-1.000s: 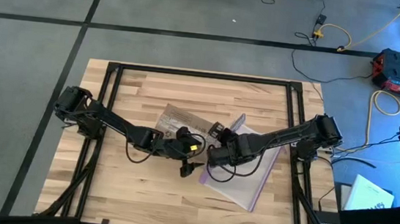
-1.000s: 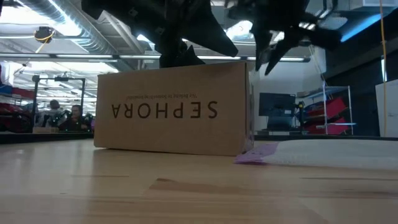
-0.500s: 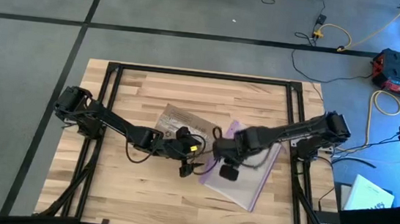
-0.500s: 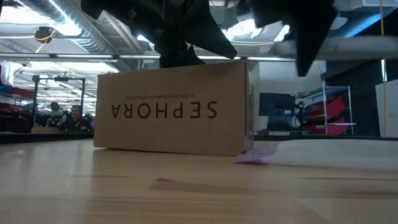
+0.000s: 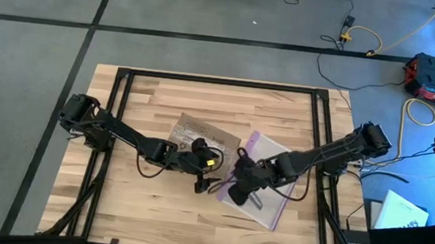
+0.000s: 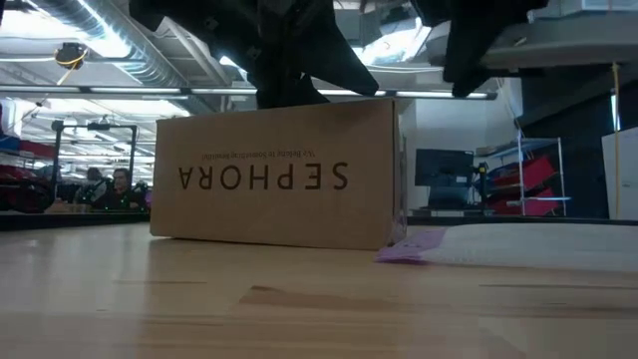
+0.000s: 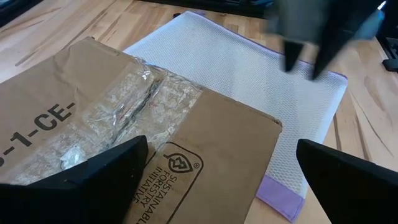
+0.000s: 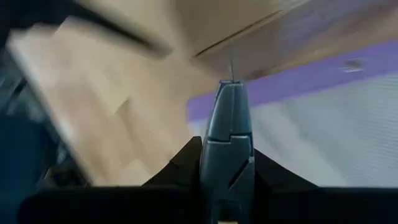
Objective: Unpack boxes
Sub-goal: Open the cardboard box using the cutter
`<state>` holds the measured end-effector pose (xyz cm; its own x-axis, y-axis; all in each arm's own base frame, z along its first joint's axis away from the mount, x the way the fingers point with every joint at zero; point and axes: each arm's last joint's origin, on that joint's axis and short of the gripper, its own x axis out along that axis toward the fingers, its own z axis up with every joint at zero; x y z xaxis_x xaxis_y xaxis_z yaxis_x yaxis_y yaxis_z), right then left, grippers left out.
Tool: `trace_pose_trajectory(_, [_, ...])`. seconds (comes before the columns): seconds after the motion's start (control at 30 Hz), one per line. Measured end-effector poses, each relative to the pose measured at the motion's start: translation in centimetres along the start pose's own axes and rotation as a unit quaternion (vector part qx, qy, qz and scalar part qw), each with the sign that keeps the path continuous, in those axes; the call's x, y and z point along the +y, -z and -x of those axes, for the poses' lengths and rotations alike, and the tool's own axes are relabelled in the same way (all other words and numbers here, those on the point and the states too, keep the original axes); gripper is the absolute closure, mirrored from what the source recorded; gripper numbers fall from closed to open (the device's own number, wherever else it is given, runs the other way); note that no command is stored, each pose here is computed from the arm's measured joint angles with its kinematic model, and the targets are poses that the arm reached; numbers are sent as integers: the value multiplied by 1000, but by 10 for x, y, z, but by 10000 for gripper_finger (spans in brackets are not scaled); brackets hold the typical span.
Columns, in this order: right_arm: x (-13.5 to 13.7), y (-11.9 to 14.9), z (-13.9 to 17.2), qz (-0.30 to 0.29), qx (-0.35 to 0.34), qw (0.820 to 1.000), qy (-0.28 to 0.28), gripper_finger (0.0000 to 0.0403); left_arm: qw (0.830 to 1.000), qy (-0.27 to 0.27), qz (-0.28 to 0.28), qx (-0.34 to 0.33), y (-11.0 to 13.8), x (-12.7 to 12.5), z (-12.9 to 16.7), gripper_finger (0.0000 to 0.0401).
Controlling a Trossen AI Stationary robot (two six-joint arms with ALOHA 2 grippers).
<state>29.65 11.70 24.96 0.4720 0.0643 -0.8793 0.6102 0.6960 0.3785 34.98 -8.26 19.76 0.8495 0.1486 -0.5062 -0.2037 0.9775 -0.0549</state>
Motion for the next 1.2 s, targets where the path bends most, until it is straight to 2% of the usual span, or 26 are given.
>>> trace_pose_trajectory(0.17, [-3, -7, -2, -37, 0, 999, -3, 352, 1000, 2, -8, 1, 1, -2, 1, 1])
trace_pose_trajectory(0.3, [-12, -13, -11, -67, 23, 994, -81, 352, 1000, 3, -13, 1, 1, -3, 1, 1])
trace_pose_trajectory(0.4, [-27, -17, -7, -111, 32, 981, -156, 352, 1000, 3, -19, 2, 1, -3, 1, 1])
trace_pose_trajectory(0.5, [-46, -14, 6, -154, 36, 970, -183, 352, 1000, 3, -20, 2, 2, -3, 1, 1])
trace_pose_trajectory(0.6, [-60, -17, 17, -190, 38, 960, -201, 352, 1000, 4, -19, 1, 1, -3, 1, 1])
trace_pose_trajectory(0.77, [-67, -32, 12, -222, 64, 949, -215, 352, 1000, 2, -30, 2, 1, -2, 0, 1])
trace_pose_trajectory(1.07, [-69, -43, -3, -277, 131, 922, -238, 352, 999, 2, -34, 1, 1, -1, 0, 1])
trace_pose_trajectory(1.2, [-67, -48, -1, -331, 137, 900, -249, 352, 999, 3, -39, 1, 1, -1, 0, 1])
